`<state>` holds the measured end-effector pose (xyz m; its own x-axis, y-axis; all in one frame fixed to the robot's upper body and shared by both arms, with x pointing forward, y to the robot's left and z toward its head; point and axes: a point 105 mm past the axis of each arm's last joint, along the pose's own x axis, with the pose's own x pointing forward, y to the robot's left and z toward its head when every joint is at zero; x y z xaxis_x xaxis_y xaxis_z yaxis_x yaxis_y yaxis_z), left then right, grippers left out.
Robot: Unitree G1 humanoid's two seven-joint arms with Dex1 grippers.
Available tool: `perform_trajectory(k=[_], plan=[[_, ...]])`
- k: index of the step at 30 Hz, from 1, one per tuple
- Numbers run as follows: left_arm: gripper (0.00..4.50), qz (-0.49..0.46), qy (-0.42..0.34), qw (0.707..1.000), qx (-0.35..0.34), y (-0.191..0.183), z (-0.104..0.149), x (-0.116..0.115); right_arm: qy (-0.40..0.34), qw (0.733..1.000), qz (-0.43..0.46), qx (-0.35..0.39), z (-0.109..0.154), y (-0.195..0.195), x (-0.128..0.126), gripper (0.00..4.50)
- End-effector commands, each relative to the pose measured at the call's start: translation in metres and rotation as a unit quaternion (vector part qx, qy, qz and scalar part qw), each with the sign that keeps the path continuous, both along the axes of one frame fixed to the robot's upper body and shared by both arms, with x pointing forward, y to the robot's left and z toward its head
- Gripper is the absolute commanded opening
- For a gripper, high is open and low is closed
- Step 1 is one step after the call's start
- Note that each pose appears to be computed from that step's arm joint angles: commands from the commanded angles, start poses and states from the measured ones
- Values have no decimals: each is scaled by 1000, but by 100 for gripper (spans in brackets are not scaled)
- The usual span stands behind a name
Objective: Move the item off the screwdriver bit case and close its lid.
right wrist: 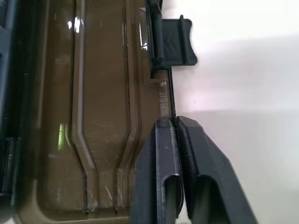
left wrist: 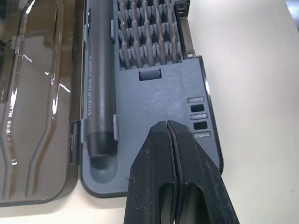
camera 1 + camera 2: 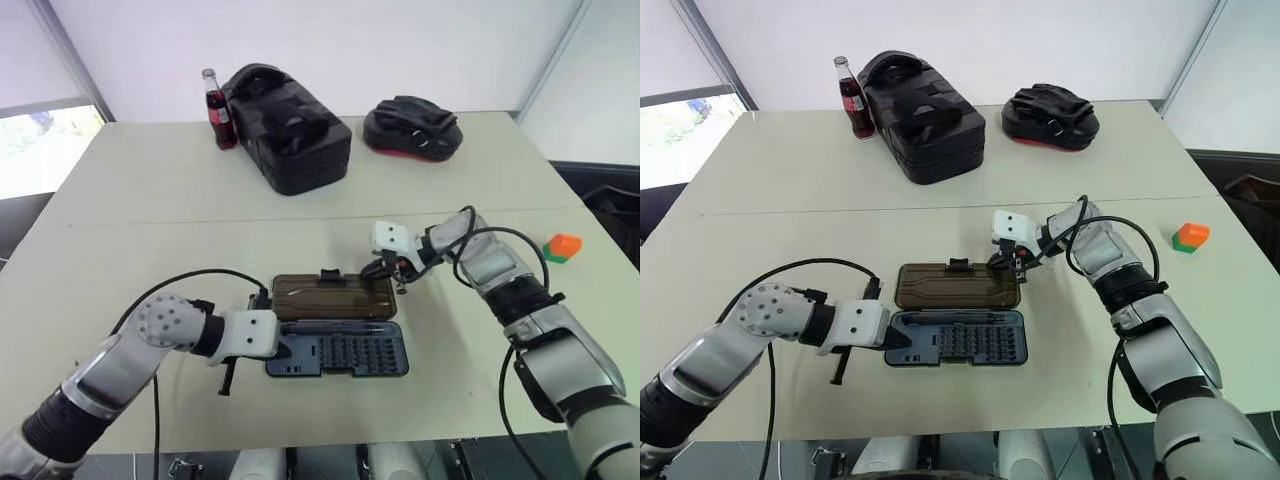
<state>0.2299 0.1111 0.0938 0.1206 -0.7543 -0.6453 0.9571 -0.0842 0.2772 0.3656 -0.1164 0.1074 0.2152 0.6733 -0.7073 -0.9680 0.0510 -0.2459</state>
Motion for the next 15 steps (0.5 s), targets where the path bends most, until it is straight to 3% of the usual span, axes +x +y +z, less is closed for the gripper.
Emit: perform_trajectory(k=[1,8,15], plan=[[0,12,21,1000,11,3,-10,-3,4,999,-1,-32,-15,-6,-2,5],[0,15,21,1000,3,1,-10,-2,-70,998,2,-6,16,-4,8,5],[0,23,35,999,-19,-3,-13,-3,-81,995,-24,54,46,-7,1,5]])
